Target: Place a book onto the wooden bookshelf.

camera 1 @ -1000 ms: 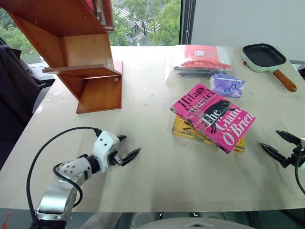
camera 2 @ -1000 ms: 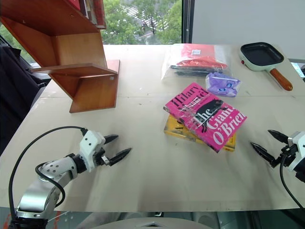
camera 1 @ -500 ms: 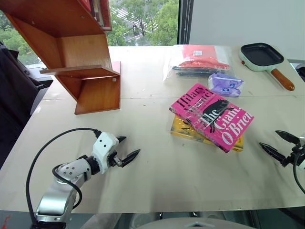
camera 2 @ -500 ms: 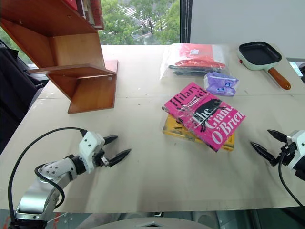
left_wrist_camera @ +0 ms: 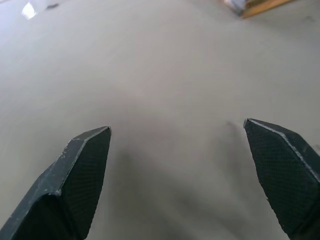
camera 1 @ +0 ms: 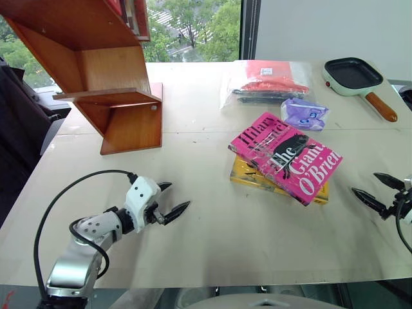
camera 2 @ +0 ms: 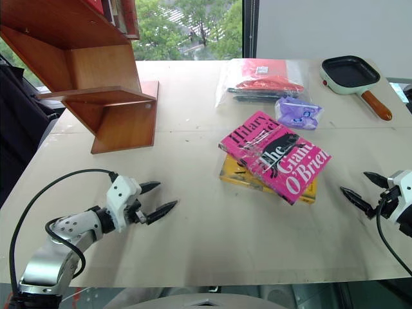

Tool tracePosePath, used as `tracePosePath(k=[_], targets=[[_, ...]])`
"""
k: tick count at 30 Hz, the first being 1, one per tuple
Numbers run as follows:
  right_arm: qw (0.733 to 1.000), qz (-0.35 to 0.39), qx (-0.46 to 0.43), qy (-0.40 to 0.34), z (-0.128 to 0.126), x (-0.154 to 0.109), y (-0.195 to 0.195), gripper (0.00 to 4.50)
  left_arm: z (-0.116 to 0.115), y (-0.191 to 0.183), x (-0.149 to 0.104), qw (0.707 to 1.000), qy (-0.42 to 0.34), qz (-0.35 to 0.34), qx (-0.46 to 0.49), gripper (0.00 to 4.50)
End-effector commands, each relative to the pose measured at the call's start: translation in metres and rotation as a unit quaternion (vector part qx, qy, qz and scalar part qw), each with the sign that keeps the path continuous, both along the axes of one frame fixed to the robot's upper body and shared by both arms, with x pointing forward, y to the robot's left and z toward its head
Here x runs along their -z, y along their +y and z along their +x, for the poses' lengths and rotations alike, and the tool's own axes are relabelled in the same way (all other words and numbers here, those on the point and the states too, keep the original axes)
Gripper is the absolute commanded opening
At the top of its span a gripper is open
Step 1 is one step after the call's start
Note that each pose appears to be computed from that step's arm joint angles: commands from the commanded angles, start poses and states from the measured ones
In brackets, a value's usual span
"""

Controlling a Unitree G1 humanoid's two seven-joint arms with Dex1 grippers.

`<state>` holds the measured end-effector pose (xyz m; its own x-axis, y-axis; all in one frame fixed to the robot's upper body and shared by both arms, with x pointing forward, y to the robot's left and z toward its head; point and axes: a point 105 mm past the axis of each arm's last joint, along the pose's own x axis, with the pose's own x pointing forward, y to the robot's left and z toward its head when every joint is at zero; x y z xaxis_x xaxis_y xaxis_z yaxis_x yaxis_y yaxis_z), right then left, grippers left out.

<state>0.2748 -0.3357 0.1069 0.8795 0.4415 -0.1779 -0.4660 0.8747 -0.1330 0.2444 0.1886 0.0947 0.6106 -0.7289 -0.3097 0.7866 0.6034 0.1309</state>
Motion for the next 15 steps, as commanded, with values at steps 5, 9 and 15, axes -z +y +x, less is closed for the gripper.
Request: tracePosePath(k=[5, 9, 15], targets=[[0.999, -0.034, -0.018, -0.035, 0.052, -0.035, 0.009, 0.99, -0.001, -0.022, -0.075, 0.988, -0.07, -0.006, 0.138, 4.5], [0.998, -0.034, -0.041, -0.04, 0.071, -0.047, 0.022, 0.03, -0.002, -0.024, -0.093, 0.983, -0.077, 0.005, 0.166, 4.5], [0.996, -0.034, -0.069, -0.037, 0.082, -0.046, 0.035, 0.03, 0.0, -0.025, -0.101, 0.981, -0.086, 0.02, 0.176, 4.5]])
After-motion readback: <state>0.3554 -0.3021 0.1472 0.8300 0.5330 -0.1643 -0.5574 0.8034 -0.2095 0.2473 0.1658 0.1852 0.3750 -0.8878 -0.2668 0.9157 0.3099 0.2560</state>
